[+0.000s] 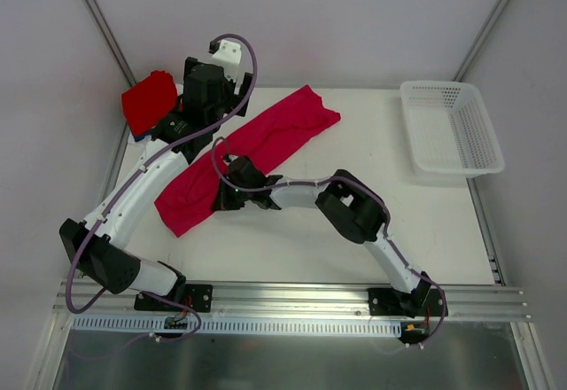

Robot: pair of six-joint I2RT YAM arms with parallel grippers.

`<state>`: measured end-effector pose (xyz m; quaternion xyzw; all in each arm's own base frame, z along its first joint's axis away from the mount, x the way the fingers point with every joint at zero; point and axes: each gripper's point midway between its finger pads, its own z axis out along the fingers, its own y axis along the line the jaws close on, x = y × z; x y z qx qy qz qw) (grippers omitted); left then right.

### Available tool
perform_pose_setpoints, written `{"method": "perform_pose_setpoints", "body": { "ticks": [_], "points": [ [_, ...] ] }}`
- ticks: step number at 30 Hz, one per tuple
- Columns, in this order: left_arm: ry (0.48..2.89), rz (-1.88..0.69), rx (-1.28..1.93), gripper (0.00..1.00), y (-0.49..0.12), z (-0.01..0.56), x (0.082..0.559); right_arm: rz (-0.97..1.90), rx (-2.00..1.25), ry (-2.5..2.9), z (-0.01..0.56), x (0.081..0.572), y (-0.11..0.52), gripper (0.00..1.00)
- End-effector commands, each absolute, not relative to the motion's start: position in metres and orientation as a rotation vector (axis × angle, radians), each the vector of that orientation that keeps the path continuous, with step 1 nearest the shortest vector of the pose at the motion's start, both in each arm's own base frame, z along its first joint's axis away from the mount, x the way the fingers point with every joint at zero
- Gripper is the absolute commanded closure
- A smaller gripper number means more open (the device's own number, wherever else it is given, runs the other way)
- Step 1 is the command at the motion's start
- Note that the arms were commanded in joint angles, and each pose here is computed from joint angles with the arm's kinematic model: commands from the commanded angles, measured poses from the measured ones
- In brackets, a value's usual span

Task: Fold and stack the t-shirts
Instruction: Rotate the tshirt 90 degrees

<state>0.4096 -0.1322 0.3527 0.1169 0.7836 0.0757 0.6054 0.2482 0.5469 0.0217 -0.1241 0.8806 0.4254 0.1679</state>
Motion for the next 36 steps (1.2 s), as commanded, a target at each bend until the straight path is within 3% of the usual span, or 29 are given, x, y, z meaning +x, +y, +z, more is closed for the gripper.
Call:
{"method": "perform_pose_setpoints", "body": {
  "ticks": [1, 22, 27, 36],
  "points": [
    [1.758, 0.17, 0.232, 0.01, -0.127, 0.373, 0.405, 1.108, -0.326, 2.566, 0.008, 0.245, 0.516, 0.99],
    [1.758, 0.17, 0.243, 0.01, -0.127, 0.371, 0.399, 0.595, -0.084, 2.653, -0.018, 0.18, 0.297, 1.0],
    [1.765, 0.164, 0.257, 0.01, -0.132, 0.366, 0.397, 0.378, 0.013, 2.64, -0.009, 0.169, 0.237, 0.99],
    [1.778, 0.156, 0.283, 0.01, -0.141, 0.359, 0.397, 0.297, 0.178, 2.534, 0.025, 0.178, 0.184, 0.99]
  ]
}}
